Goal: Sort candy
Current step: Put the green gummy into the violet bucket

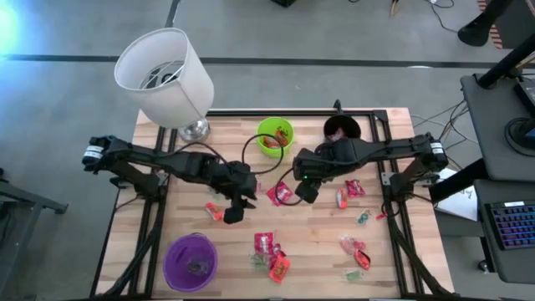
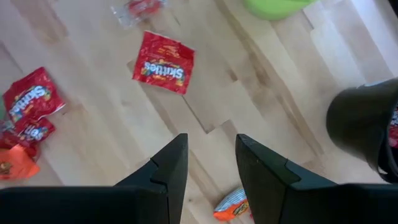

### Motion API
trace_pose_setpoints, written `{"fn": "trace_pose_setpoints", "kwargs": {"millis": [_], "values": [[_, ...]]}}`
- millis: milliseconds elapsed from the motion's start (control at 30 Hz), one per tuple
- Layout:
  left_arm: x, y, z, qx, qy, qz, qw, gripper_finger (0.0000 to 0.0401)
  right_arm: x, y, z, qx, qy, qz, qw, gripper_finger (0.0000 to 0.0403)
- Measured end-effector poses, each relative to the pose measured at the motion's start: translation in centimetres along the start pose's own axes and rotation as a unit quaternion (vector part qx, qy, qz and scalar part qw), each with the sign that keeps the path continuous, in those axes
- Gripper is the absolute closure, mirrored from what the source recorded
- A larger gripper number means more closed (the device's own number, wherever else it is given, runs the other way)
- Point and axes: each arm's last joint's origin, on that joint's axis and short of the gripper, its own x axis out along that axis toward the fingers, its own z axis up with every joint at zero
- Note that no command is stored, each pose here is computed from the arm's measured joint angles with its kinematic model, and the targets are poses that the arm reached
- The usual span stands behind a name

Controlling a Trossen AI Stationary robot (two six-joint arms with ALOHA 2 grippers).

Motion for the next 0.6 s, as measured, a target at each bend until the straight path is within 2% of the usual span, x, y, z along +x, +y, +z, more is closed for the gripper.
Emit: {"fn": "trace_pose_setpoints", "kwargs": {"millis": [133, 400, 500, 600], "values": [[1.4, -0.9, 0.2, 0.007, 0.05, -0.005, 0.999, 0.0284, -0.2, 0.8, -0.6, -0.006, -0.003, 0.0, 1.0, 0.0275], [7.0, -4.7, -1.4, 0.04, 0.132, -0.008, 0.99, 0.0284, -0.1, 2.1, -1.9, -0.017, -0.008, -0.011, 1.0, 0.0275], [8.3, -5.6, -2.2, 0.032, 0.149, 0.002, 0.988, 0.0284, -0.2, 2.6, -2.4, -0.023, -0.007, -0.008, 1.0, 0.0275], [9.4, -5.9, -3.1, 0.001, 0.17, 0.01, 0.985, 0.0284, -0.3, 3.1, -2.8, -0.024, -0.006, -0.006, 1.0, 0.0275]]}}
